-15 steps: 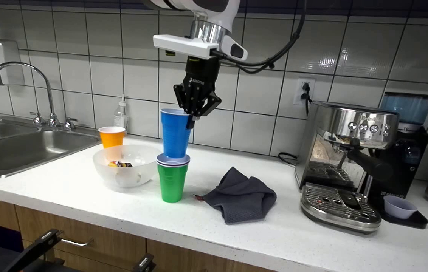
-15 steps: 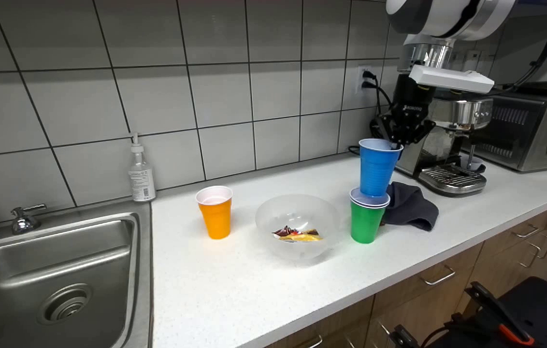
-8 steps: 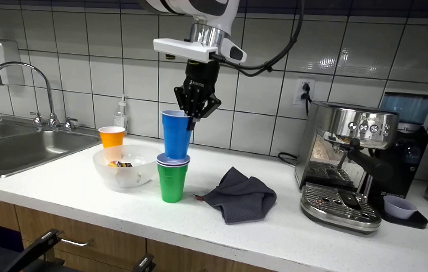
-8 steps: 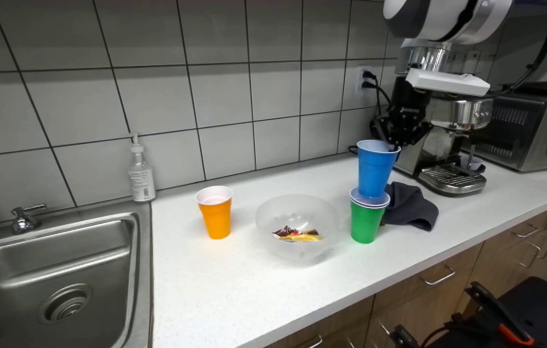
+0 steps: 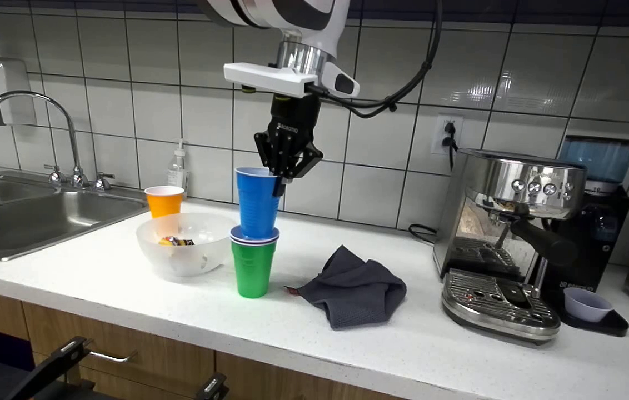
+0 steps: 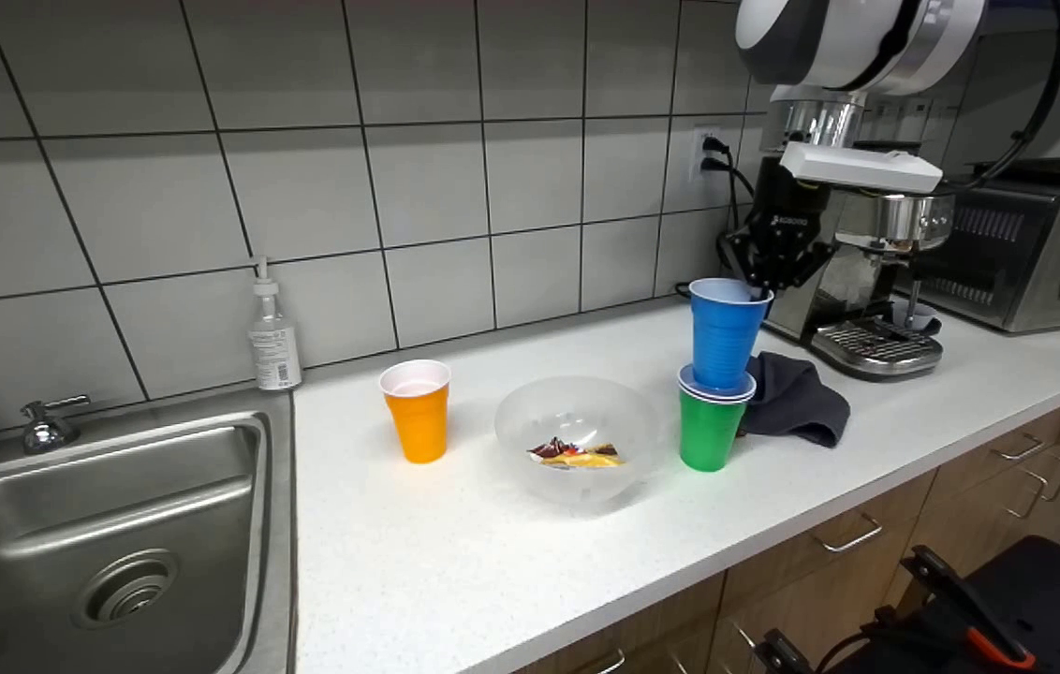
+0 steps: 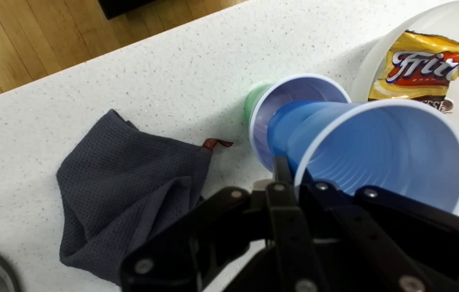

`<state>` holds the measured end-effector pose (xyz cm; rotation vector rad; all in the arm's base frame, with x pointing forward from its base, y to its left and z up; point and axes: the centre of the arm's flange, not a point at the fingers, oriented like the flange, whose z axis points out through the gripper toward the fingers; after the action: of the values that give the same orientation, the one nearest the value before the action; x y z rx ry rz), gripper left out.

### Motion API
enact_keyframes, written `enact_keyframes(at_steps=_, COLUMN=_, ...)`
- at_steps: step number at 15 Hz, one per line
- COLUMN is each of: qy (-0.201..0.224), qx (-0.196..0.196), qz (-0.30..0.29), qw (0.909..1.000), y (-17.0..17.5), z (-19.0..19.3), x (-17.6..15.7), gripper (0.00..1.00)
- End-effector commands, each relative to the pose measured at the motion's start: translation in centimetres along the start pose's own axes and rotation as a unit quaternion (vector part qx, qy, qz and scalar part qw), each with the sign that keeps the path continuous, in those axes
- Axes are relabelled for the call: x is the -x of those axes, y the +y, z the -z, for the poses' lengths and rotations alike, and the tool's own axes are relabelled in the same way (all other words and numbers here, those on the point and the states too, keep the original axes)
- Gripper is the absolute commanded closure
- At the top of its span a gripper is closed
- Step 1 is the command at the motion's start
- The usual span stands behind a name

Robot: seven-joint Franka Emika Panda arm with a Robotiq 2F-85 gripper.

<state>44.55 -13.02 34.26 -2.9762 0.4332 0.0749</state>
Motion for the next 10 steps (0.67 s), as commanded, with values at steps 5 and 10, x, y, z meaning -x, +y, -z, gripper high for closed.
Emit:
enact_keyframes(at_steps=5, qy=0.007, qx=0.022, qz=-0.007, qw=0.9997, y=-0.8, z=-1.2, x=-0.3, gripper=0.99)
enact_keyframes(at_steps=10, qy=0.01, qx=0.031, qz=-0.008, qw=0.9994, y=-0.8, z=-2.1, x=-0.6, gripper=0.99)
